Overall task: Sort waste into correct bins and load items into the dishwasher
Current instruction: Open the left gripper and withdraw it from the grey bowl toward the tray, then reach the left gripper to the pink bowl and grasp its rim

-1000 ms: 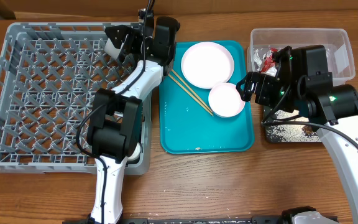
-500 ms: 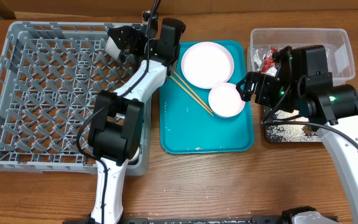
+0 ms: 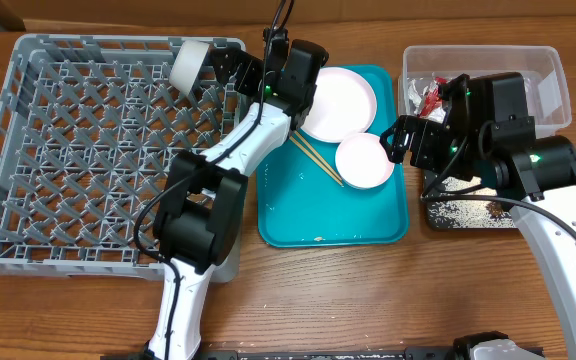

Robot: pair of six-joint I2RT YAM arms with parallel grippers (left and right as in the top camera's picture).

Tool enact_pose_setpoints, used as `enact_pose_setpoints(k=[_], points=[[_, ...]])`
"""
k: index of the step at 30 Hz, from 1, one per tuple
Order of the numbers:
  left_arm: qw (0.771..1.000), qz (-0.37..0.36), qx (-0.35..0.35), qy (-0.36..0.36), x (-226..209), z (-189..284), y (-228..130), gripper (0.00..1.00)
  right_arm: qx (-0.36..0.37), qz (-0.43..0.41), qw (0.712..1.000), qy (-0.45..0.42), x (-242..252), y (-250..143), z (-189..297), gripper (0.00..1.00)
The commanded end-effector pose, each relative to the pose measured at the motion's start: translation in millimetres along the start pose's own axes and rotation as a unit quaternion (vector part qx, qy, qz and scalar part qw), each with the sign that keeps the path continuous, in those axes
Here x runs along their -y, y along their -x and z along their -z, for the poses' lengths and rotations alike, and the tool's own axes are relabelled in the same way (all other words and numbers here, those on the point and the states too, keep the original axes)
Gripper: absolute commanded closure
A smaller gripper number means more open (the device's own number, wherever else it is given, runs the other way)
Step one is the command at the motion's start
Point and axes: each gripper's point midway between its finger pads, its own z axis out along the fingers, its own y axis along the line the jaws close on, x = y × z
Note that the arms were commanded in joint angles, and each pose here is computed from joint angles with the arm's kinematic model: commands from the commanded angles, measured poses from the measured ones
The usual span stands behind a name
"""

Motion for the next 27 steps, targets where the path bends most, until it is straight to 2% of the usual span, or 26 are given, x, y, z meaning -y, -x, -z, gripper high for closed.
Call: enact_pose_setpoints(k=[1, 8, 13, 20, 27], points=[[0.995, 0.052, 0.011, -0.085, 5, 8, 9, 0.0, 0.004, 0.002, 1.0, -0.004, 1, 1, 1, 0.0], [0.977, 0.088, 0.008, -0.192, -6, 37, 17, 0.0, 0.004, 0.002, 1.0, -0.004, 1, 1, 1, 0.0], [0.954, 0.122, 0.008, -0.273, -20, 66, 26, 0.0, 0.004, 0.002, 1.0, -0.004, 1, 1, 1, 0.0], [0.903, 0.176, 0.04, -0.391, -62, 125, 48, 0.0, 0.005, 0.002, 1.0, -0.004, 1, 1, 1, 0.0], [0.841, 0.182, 0.078, -0.503, -103, 191, 54, 0.0, 0.004, 0.002, 1.0, -0.004, 1, 1, 1, 0.0]])
